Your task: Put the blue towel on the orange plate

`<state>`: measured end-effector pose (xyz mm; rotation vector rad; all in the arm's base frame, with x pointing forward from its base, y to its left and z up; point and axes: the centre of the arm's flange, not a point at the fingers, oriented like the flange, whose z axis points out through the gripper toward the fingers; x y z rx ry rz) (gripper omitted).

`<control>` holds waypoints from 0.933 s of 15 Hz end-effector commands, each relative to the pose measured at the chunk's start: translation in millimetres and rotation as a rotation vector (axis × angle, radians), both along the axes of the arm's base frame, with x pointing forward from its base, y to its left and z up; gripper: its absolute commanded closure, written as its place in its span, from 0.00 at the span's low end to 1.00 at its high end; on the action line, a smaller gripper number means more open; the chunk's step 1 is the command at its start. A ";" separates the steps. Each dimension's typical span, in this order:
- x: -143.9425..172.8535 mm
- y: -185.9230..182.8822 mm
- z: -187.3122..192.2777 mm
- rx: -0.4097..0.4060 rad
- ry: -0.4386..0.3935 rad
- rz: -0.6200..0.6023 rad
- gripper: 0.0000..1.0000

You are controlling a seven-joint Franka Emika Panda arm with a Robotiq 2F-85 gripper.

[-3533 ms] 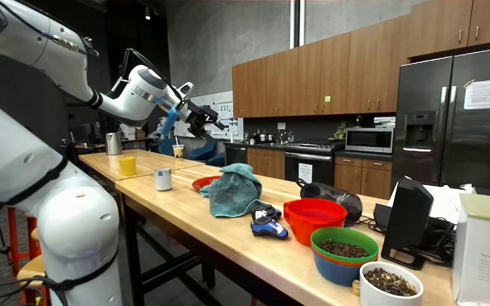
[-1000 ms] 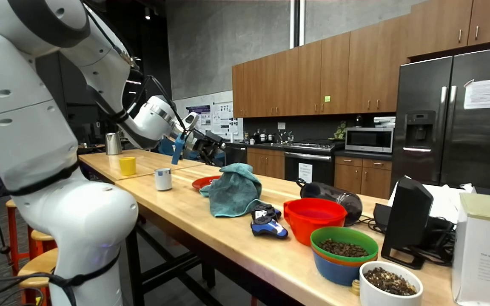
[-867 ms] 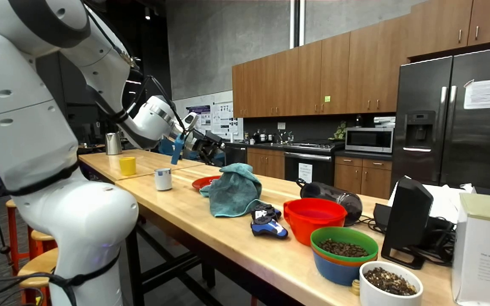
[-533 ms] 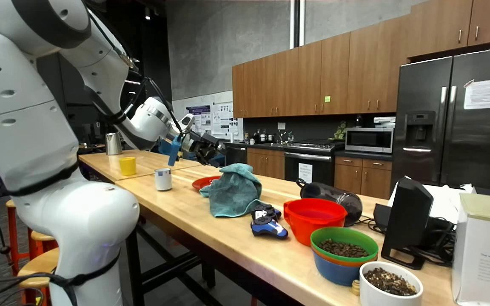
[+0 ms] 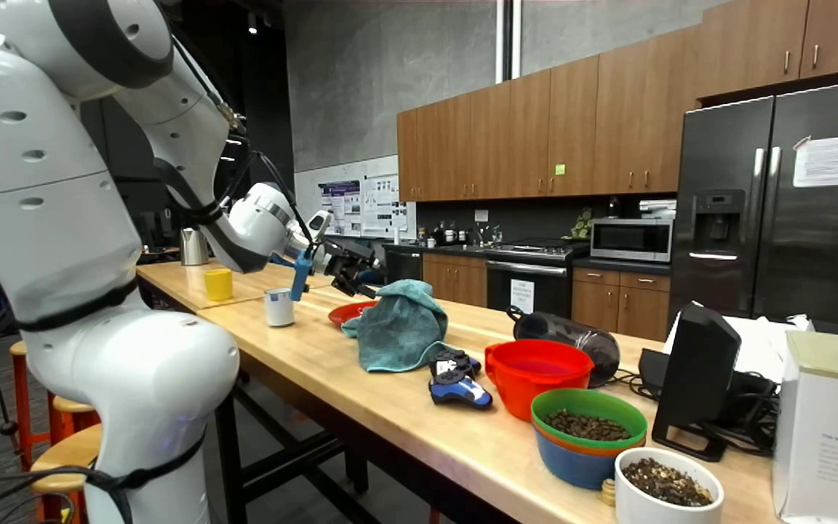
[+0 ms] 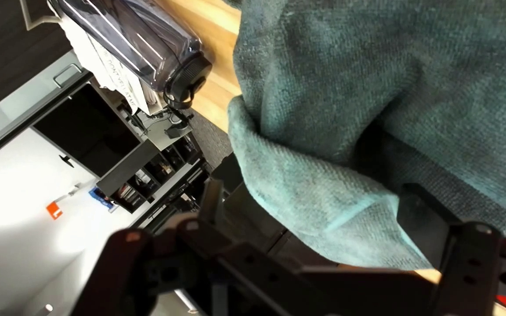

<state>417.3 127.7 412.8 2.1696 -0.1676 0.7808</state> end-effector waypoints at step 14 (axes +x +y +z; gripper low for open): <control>24.2 -17.1 -20.3 -0.122 -0.066 0.014 0.00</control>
